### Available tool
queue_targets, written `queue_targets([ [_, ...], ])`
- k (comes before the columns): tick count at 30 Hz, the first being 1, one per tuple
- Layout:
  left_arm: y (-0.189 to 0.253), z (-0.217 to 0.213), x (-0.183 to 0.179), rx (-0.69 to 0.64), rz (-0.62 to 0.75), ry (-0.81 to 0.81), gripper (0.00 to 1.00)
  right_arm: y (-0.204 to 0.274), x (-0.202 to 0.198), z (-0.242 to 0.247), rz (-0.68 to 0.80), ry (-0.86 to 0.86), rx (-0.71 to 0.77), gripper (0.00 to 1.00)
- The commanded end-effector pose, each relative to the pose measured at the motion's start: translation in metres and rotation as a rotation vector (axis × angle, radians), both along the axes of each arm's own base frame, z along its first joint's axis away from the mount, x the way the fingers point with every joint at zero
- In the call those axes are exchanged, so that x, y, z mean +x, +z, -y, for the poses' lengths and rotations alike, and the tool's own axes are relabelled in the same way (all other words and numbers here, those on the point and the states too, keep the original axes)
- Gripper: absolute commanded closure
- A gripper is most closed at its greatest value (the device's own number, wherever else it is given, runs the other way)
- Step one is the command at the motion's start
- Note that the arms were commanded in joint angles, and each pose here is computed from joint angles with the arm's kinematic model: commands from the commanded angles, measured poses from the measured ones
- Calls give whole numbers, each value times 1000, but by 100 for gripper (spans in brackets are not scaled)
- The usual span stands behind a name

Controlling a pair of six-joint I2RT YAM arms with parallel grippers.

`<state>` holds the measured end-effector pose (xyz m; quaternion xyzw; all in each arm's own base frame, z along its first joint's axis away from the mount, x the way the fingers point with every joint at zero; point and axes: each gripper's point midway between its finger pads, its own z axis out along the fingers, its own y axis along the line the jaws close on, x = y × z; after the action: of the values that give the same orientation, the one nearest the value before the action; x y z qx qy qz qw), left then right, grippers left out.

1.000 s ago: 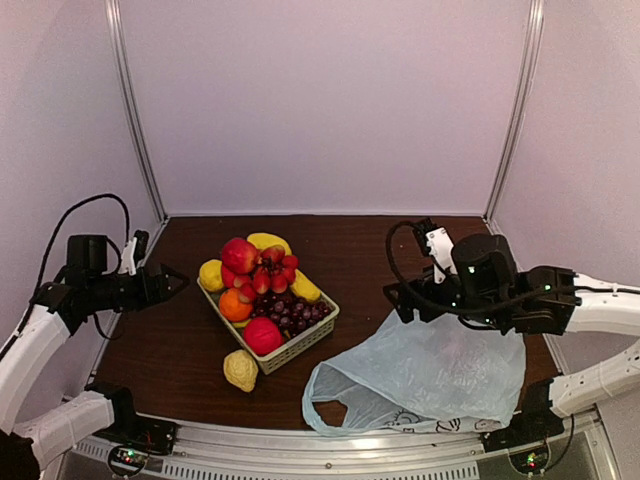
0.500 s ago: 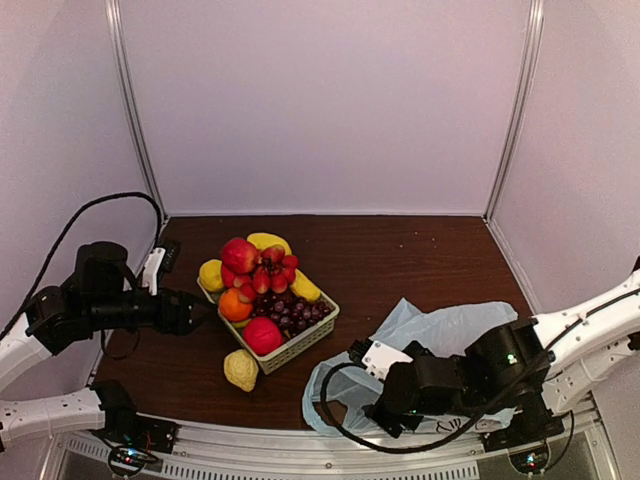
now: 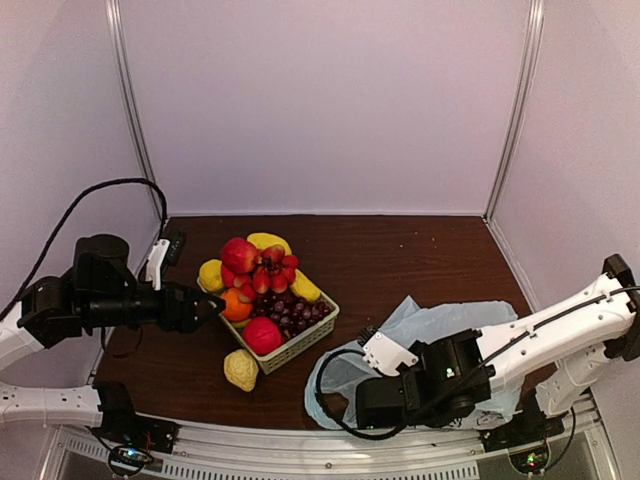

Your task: Untie the knot of the plastic bag and take out the fruit

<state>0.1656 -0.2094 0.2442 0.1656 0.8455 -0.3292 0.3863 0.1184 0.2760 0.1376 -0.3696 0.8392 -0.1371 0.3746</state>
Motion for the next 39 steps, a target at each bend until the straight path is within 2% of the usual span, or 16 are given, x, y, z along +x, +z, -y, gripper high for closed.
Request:
queue_targets([
  [1, 37, 6, 5, -47, 70, 3, 16, 25, 29, 15, 66, -96, 66, 66],
  [4, 55, 17, 8, -67, 92, -28, 16, 47, 46, 19, 39, -129, 221, 93],
  [5, 60, 23, 8, -78, 100, -44, 16, 57, 51, 19, 29, -136, 290, 99],
  [6, 65, 30, 10, -88, 110, -56, 16, 68, 57, 21, 19, -137, 350, 100],
  [11, 96, 87, 0, -136, 177, -181, 17, 119, 78, 33, -20, -100, 658, 100],
  [15, 118, 148, -21, -166, 216, -300, 18, 137, 81, 37, -47, -41, 802, 100],
  [18, 113, 200, -36, -188, 200, -397, 22, 141, 78, 33, -70, -6, 874, 100],
  [23, 62, 264, -59, -133, 113, -524, 40, 162, 66, 25, -81, 90, 1046, 100],
  [28, 9, 294, -60, -34, 87, -542, 49, 154, 68, 41, -72, 43, 1089, 100],
  [32, -24, 306, -37, 33, 126, -439, 55, 155, 64, 39, -99, 71, 1174, 100],
  [39, -71, 333, -6, 43, 203, -315, 60, 155, 62, 45, -117, 76, 1263, 100],
])
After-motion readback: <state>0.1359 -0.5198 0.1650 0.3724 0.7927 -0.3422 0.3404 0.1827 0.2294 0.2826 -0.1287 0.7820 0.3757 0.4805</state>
